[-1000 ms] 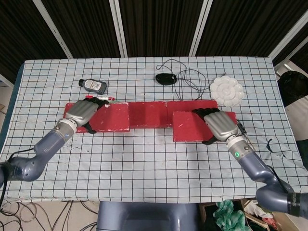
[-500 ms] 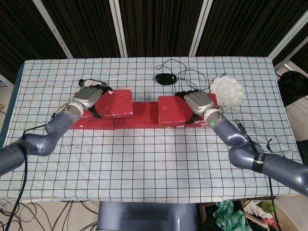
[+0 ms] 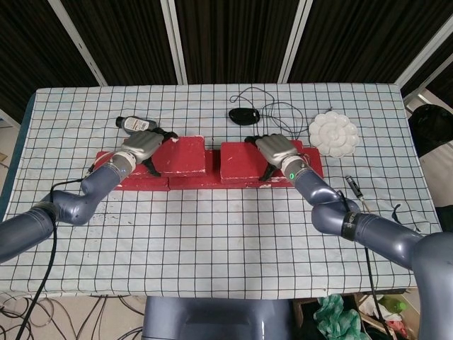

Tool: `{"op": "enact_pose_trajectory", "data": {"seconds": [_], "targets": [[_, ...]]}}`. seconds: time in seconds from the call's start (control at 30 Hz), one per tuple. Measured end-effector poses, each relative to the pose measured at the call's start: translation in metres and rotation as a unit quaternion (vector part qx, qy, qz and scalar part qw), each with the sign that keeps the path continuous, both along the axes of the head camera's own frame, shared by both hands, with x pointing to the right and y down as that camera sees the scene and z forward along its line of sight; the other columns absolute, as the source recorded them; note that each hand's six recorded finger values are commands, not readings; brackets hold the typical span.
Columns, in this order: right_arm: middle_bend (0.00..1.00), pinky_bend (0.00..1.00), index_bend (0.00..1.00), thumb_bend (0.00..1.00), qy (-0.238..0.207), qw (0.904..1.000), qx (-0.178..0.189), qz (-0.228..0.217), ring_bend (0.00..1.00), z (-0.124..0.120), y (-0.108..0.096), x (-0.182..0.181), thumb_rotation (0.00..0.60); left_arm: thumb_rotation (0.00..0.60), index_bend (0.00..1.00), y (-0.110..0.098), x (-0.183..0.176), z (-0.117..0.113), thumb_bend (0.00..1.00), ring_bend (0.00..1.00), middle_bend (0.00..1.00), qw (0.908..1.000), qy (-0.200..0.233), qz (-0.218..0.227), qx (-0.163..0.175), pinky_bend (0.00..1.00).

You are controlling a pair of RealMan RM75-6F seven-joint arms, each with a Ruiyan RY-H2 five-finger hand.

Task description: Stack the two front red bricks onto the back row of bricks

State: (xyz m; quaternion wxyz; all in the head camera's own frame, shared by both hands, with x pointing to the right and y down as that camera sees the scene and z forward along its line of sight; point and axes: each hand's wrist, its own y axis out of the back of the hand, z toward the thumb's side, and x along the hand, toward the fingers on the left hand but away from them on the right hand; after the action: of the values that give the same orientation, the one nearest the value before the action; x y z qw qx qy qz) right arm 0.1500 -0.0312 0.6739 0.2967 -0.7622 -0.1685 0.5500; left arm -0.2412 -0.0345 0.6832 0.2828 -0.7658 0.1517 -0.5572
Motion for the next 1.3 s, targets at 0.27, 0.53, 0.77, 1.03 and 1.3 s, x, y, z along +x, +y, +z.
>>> {"op": "enact_pose_trajectory", "data": {"seconds": [0.27, 0.53, 0.77, 1.03, 1.3], "targets": [[0.21, 0.21, 0.13, 0.17, -0.003, 0.9999, 0.008, 0.008, 0.21, 0.009, 0.000, -0.014, 0.600, 0.600, 0.21, 0.004, 0.000, 0.003, 0.16, 0.03, 0.20, 0.9999, -0.005, 0.008, -0.008, 0.12], [0.21, 0.21, 0.13, 0.17, -0.003, 1.0000, 0.007, 0.006, 0.21, 0.012, -0.001, -0.023, 0.600, 0.600, 0.21, 0.007, 0.003, 0.004, 0.15, 0.03, 0.19, 0.9998, -0.003, 0.009, -0.014, 0.12], [0.21, 0.21, 0.13, 0.17, -0.001, 0.9999, 0.004, 0.010, 0.21, 0.012, -0.002, -0.023, 0.600, 0.600, 0.21, 0.006, 0.006, 0.003, 0.12, 0.03, 0.19, 0.9999, -0.002, 0.010, -0.013, 0.12], [0.21, 0.21, 0.13, 0.17, -0.007, 0.9999, -0.006, 0.007, 0.21, 0.012, 0.003, -0.027, 0.600, 0.600, 0.21, 0.006, 0.005, 0.005, 0.12, 0.03, 0.19, 0.9999, -0.005, 0.008, -0.013, 0.12], [0.21, 0.21, 0.13, 0.17, -0.020, 0.9997, -0.011, 0.006, 0.21, 0.009, 0.005, -0.034, 0.600, 0.600, 0.21, 0.006, 0.003, 0.005, 0.12, 0.03, 0.19, 0.9999, -0.006, 0.006, -0.011, 0.12]]}}
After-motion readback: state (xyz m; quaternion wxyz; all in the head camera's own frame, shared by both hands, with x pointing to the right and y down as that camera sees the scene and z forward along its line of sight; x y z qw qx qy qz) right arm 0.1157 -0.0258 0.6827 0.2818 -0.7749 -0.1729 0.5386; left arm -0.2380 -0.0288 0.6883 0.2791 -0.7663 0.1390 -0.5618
